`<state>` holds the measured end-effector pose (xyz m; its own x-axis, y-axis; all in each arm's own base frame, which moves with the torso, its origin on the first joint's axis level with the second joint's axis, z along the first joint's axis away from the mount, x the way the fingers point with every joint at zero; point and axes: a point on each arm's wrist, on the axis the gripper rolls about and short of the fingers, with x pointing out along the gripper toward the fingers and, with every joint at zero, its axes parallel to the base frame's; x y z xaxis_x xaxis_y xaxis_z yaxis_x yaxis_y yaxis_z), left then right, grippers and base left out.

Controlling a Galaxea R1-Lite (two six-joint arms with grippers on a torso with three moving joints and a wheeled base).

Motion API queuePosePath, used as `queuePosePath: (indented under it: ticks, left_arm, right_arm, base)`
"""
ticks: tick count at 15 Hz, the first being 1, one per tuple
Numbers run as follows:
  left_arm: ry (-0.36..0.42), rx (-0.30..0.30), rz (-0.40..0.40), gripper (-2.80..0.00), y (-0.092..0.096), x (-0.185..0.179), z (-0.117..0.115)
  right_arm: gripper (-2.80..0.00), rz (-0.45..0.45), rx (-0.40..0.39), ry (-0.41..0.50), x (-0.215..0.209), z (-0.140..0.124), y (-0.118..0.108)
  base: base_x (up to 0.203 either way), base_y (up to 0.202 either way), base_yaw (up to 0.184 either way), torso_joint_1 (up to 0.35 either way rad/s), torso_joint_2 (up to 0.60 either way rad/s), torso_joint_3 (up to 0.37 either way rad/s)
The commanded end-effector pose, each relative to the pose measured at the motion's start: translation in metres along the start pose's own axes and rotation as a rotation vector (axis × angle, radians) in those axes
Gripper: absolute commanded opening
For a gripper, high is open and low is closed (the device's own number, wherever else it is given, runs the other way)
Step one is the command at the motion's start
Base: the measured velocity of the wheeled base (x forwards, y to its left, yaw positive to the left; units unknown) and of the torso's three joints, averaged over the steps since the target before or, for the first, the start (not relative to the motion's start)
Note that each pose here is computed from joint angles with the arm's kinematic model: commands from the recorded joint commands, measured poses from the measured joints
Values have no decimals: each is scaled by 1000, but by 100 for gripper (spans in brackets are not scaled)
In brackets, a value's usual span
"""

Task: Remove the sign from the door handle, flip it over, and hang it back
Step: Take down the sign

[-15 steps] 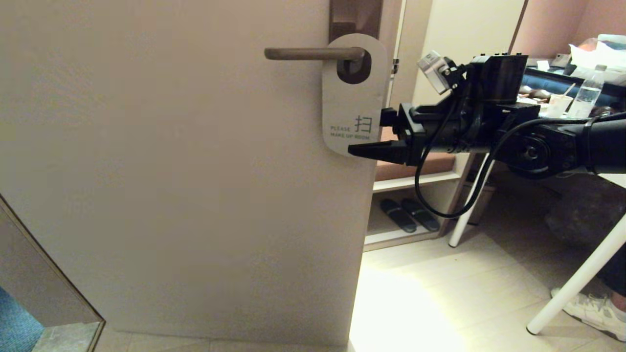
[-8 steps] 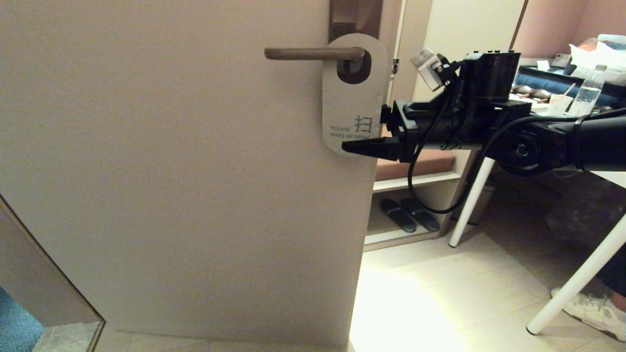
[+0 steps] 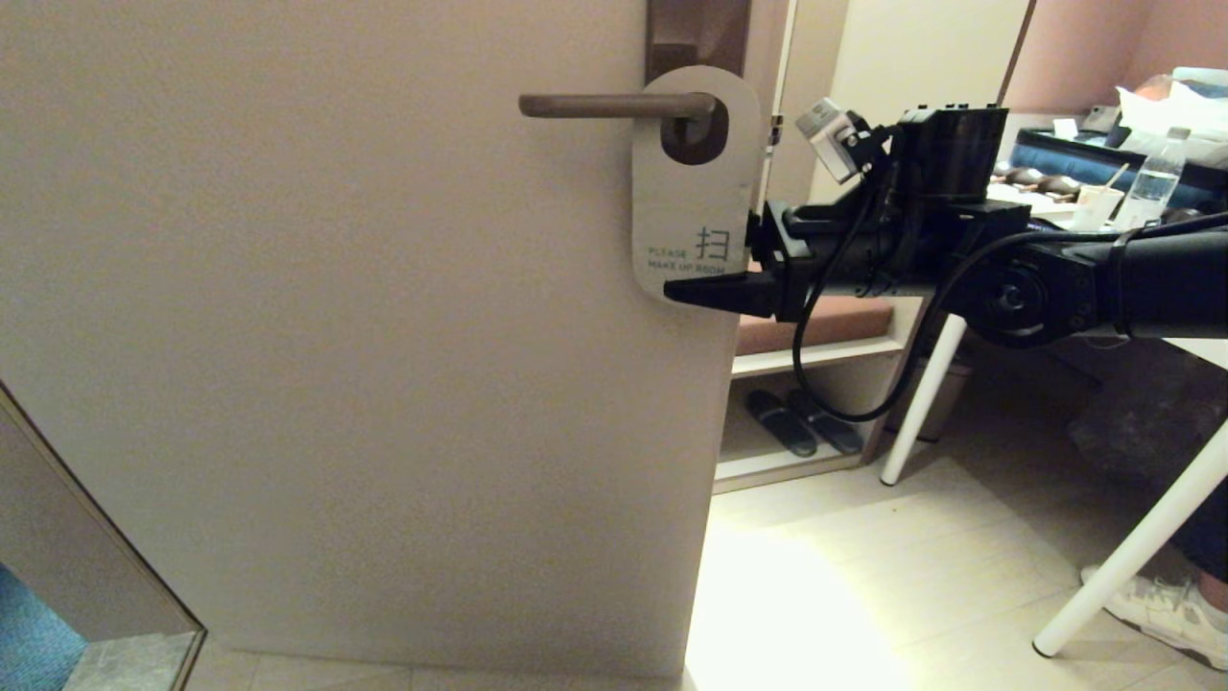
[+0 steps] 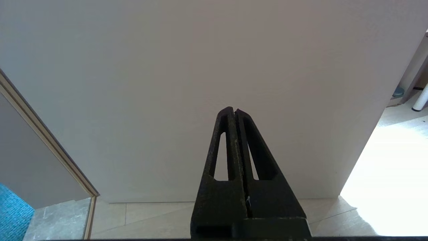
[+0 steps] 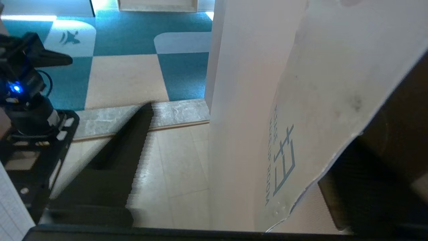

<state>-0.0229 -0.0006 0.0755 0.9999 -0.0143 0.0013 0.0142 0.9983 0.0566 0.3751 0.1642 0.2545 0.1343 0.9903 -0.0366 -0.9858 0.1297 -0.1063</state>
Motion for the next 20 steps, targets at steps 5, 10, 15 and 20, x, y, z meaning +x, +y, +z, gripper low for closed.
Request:
queuePosePath:
  ticks: [5,10,15,20]
  left_arm:
    - [1,0,0,-280,0,0,0]
    - [1,0,0,-280,0,0,0]
    - [1,0,0,-280,0,0,0]
    - [1,0,0,-280,0,0,0]
  right_arm:
    - [-280,-22,-5,2,0,1,0]
    - [-280,-38,-6,6,0,0,0]
    - [-280,-54,-8,10,0,0,0]
    - [-280,-128,-7,24,11,1,5]
  base:
    - [0,0,0,0,0,0]
    - [0,0,0,0,0,0]
    - [0,0,0,0,0,0]
    - [0,0,0,0,0,0]
